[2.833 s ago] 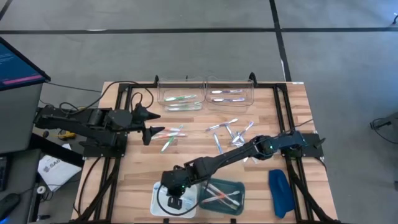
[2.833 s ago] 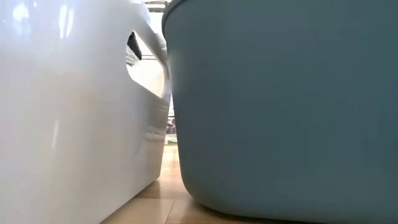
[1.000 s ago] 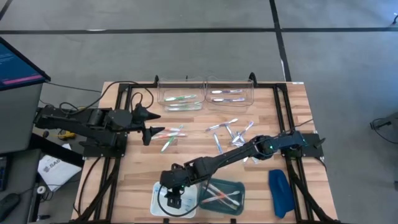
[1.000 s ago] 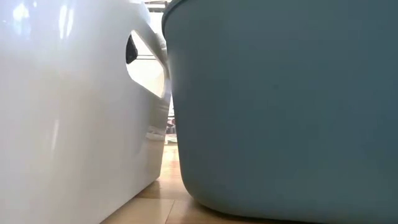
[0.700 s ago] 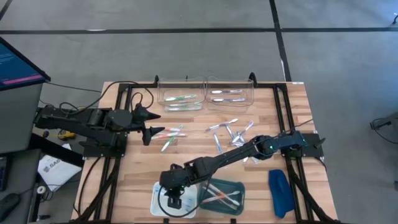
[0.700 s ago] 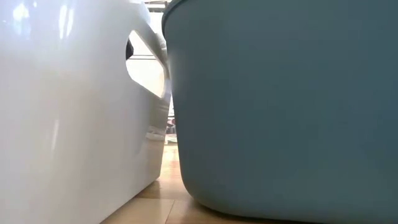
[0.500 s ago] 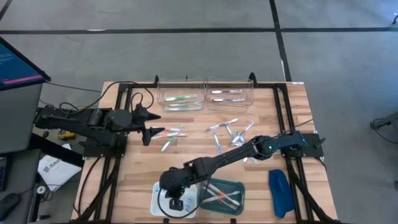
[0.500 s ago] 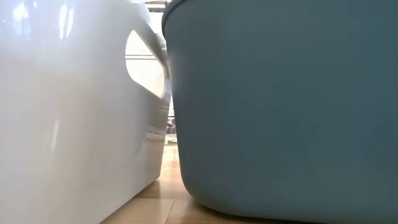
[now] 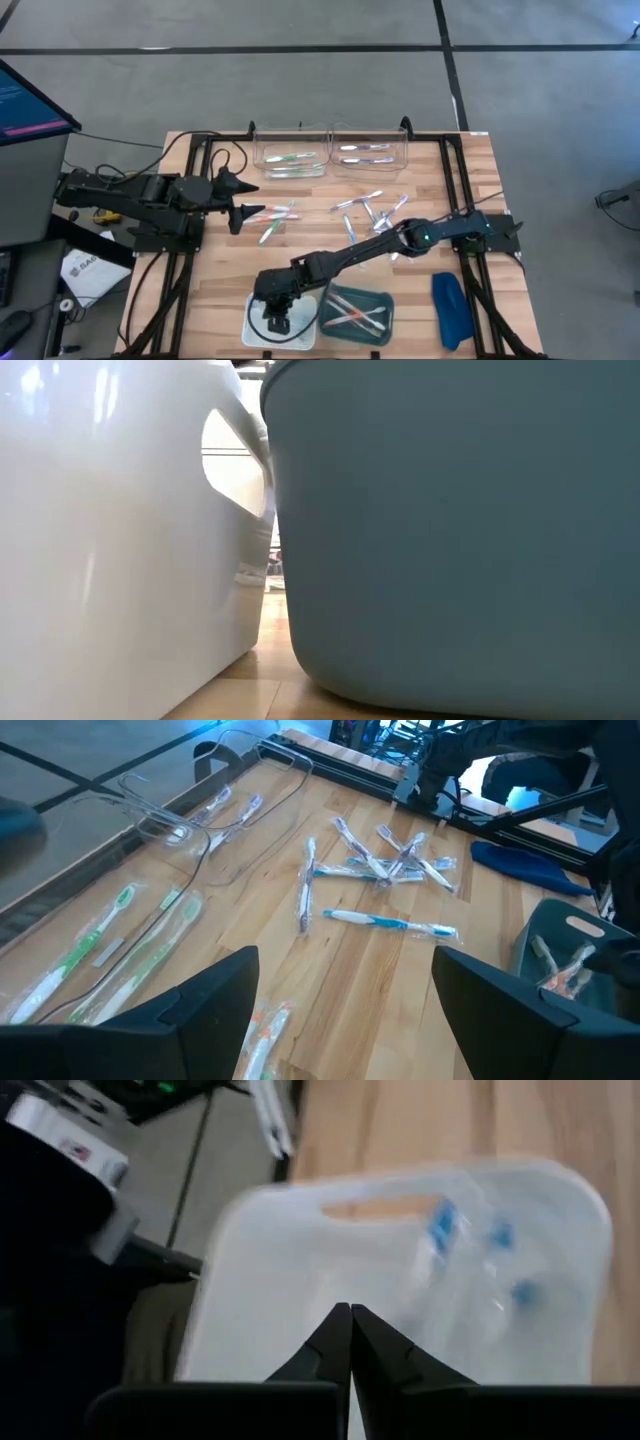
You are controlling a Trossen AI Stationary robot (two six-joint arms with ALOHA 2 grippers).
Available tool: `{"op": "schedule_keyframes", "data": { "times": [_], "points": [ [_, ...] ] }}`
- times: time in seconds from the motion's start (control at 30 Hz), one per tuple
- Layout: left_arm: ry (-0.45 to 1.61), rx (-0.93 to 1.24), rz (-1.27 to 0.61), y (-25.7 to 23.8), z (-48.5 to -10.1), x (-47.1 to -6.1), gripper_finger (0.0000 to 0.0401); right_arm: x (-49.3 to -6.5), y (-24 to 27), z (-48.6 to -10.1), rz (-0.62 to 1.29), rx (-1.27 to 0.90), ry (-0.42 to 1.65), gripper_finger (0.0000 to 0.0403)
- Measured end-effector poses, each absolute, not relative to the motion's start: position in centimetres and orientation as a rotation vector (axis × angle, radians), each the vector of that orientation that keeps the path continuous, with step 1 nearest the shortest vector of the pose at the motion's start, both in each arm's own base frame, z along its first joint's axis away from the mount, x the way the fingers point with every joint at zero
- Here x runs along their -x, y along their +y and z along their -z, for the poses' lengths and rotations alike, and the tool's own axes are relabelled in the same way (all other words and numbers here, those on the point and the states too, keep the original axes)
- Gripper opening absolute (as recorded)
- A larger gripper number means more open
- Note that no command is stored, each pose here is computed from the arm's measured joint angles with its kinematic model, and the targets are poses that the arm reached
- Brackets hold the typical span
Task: Pick & Place Toothbrushes
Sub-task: Put the blue toothbrush into the white bin, then put the orange toothbrush into the green bin
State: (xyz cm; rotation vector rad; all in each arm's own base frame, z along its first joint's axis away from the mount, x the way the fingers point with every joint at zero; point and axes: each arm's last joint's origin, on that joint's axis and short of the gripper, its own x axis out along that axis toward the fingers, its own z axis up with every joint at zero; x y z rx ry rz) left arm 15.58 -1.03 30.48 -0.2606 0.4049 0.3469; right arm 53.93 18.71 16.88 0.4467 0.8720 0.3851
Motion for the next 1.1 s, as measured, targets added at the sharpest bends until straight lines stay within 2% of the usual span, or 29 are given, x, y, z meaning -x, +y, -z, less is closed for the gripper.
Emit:
{"op": "schedule_keyframes", "data": {
  "times": [0.33, 0.8, 1.1],
  "points": [
    [0.405, 0.26, -0.346, -1.0, -30.5, -15.6, 0.0292, -53.9, 17.6, -15.5, -0.232, -0.433, 0.925, 0.0],
    [0.401, 0.262, -0.346, -1.0, -30.5, -15.6, 0.0292, -54.0, 17.8, -15.7, -0.246, -0.401, 0.905, 0.0],
    [0.402, 0.261, -0.345, -1.0, -30.5, -15.6, 0.0292, -53.4, 18.2, -17.7, -0.287, -0.345, 0.883, 0.0]
  ]
}}
